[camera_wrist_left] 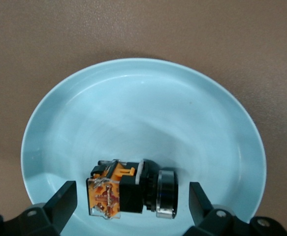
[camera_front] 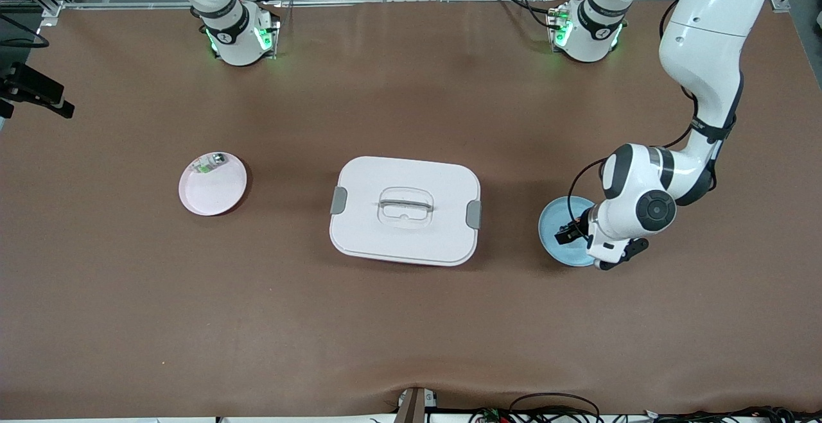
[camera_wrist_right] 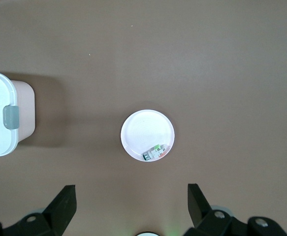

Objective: Transfer orange switch to right arm and place
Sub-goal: 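Close the left gripper on the orange switch, then lift the orange switch with the left gripper toward the box's handle side, then hold the switch up with the left gripper while the right gripper approaches, then close the right gripper on the switch held by the left gripper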

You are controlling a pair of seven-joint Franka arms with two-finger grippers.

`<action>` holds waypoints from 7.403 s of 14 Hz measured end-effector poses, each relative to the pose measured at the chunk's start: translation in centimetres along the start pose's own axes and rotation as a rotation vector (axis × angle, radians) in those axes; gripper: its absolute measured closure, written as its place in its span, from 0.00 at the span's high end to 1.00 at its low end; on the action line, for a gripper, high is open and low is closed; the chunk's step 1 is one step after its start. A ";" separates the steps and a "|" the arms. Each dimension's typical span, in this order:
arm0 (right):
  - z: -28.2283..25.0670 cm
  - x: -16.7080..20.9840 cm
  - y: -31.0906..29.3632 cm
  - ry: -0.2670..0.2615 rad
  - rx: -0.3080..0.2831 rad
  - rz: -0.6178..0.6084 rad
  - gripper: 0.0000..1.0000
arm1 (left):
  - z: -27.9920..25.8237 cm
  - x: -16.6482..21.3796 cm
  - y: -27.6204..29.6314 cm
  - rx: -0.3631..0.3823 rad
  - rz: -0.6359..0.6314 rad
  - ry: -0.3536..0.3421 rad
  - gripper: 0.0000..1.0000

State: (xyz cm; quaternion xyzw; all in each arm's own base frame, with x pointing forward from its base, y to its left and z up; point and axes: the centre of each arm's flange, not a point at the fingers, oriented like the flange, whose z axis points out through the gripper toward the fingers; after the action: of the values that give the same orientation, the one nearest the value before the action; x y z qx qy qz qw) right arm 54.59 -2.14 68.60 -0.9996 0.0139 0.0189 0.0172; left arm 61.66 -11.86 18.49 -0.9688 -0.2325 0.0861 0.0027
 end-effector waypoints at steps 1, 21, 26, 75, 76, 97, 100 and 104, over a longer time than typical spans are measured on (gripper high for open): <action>0.0 0.0 0.0 0.000 0.000 0.000 1.00 | 0.1 0.0 0.0 0.001 0.000 -0.001 1.00; 0.0 0.0 0.1 -0.001 0.000 0.002 1.00 | -7.0 -1.8 -0.1 0.069 -0.108 -0.053 0.73; 0.0 0.0 0.1 -0.001 0.000 0.003 1.00 | -22.2 -8.5 1.5 0.010 -0.152 -0.166 0.73; 7.0 -6.5 -29.0 -0.194 0.604 0.135 1.00 | -38.2 -38.4 26.2 -0.563 -0.945 -0.693 0.73; 6.8 -6.9 -30.0 -0.197 0.605 0.150 1.00 | -38.1 -38.4 26.3 -0.561 -0.946 -0.693 0.73; 5.9 -9.3 -34.7 -0.145 0.555 0.103 0.53 | -37.7 -38.8 26.4 -0.552 -0.938 -0.679 0.73; 6.2 -9.2 -34.7 -0.149 0.557 0.098 0.41 | -37.9 -38.6 26.4 -0.559 -0.939 -0.677 0.73; 6.2 -9.2 -34.7 -0.146 0.559 0.090 0.39 | -37.9 -38.6 26.4 -0.561 -0.939 -0.678 0.73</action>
State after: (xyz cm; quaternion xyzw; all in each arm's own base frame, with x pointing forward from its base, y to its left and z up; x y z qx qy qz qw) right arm 46.20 32.98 63.96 -0.9505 0.0616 0.0872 0.2918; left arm 46.02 -51.49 61.07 -0.6468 -0.6334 0.3130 -0.2872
